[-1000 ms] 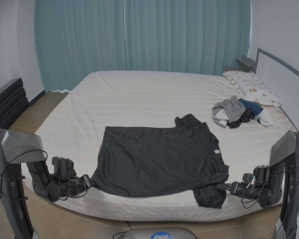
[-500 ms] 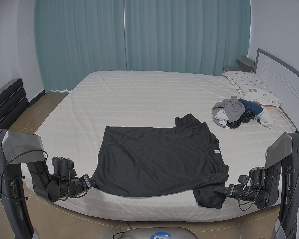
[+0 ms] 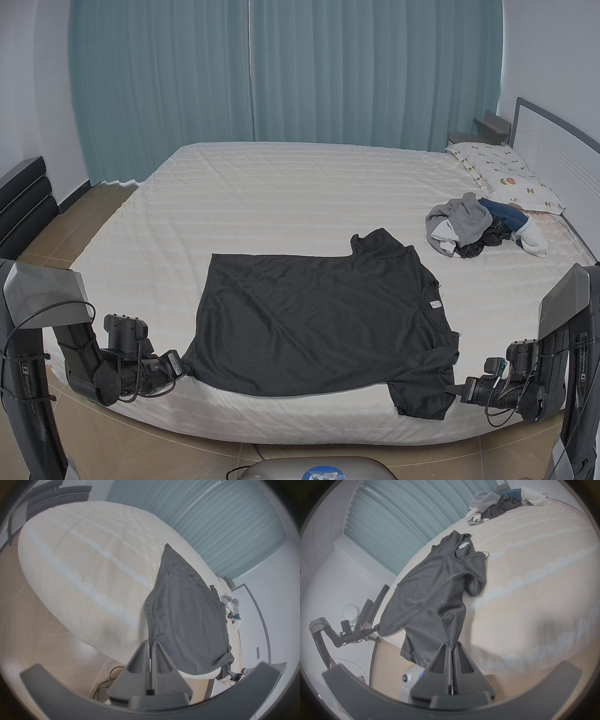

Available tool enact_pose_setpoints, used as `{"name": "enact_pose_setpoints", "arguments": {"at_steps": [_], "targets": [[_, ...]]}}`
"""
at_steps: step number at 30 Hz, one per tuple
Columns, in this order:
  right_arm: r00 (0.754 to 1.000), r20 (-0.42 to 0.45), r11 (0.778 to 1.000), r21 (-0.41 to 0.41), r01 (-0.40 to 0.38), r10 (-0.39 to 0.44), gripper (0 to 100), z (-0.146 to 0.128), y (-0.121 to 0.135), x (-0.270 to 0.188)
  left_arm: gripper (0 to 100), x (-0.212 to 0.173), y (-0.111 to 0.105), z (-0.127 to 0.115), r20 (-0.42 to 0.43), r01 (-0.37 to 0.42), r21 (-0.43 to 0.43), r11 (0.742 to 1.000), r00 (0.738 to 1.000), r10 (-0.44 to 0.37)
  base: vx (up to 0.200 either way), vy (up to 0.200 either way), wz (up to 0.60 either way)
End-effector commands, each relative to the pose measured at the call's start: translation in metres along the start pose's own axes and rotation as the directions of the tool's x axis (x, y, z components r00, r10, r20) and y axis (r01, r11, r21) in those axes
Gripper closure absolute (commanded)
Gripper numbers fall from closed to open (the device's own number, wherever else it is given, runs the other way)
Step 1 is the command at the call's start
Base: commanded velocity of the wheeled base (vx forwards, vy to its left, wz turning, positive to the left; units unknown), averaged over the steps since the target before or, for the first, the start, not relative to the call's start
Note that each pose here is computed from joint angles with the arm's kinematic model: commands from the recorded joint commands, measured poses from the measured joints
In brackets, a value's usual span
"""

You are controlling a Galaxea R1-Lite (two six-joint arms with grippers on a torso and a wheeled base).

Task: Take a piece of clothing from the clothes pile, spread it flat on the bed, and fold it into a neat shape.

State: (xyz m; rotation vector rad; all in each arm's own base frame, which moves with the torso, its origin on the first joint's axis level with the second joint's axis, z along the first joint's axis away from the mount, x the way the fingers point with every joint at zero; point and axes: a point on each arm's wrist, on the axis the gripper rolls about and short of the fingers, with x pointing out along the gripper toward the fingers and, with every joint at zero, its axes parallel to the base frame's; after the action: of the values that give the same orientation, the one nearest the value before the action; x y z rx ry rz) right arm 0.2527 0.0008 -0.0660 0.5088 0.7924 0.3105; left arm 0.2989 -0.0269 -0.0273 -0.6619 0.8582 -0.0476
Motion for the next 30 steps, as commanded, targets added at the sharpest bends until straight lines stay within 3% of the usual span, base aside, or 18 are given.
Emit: {"name": "enact_pose_setpoints", "arguments": {"at_steps": [1, 8, 19, 23, 30], "targets": [[1.000, 0.010, 1.000, -0.008, -0.007, 0.007, 100, 0.001, 0.004, -0.015, 100, 0.000, 0.001, -0.001, -0.003, -0.006, 0.006, 1.000, 1.000, 0.006, 0.000, 0.000, 0.00], [0.999, -0.014, 0.999, -0.016, -0.042, 0.042, 100, -0.004, 0.011, -0.040, 100, -0.012, -0.002, -0.001, 0.013, -0.009, 0.019, 1.000, 1.000, 0.009, 0.000, 0.000, 0.00], [0.998, -0.036, 0.998, -0.033, -0.048, 0.047, 100, -0.010, 0.005, -0.052, 100, -0.023, 0.008, -0.021, -0.037, -0.073, 0.201, 0.977, 0.996, 0.082, 0.000, 0.000, 0.00], [0.999, -0.034, 0.999, -0.031, -0.036, 0.035, 100, -0.010, 0.003, -0.053, 100, -0.026, 0.012, -0.025, -0.035, -0.109, 0.273, 0.956, 0.992, 0.123, 0.000, 0.000, 0.00], [0.999, -0.039, 0.999, -0.032, -0.022, 0.021, 100, -0.011, 0.000, -0.056, 100, -0.029, 0.013, -0.027, -0.039, -0.111, 0.291, 0.950, 0.991, 0.127, 0.000, 0.000, 0.00]]}}
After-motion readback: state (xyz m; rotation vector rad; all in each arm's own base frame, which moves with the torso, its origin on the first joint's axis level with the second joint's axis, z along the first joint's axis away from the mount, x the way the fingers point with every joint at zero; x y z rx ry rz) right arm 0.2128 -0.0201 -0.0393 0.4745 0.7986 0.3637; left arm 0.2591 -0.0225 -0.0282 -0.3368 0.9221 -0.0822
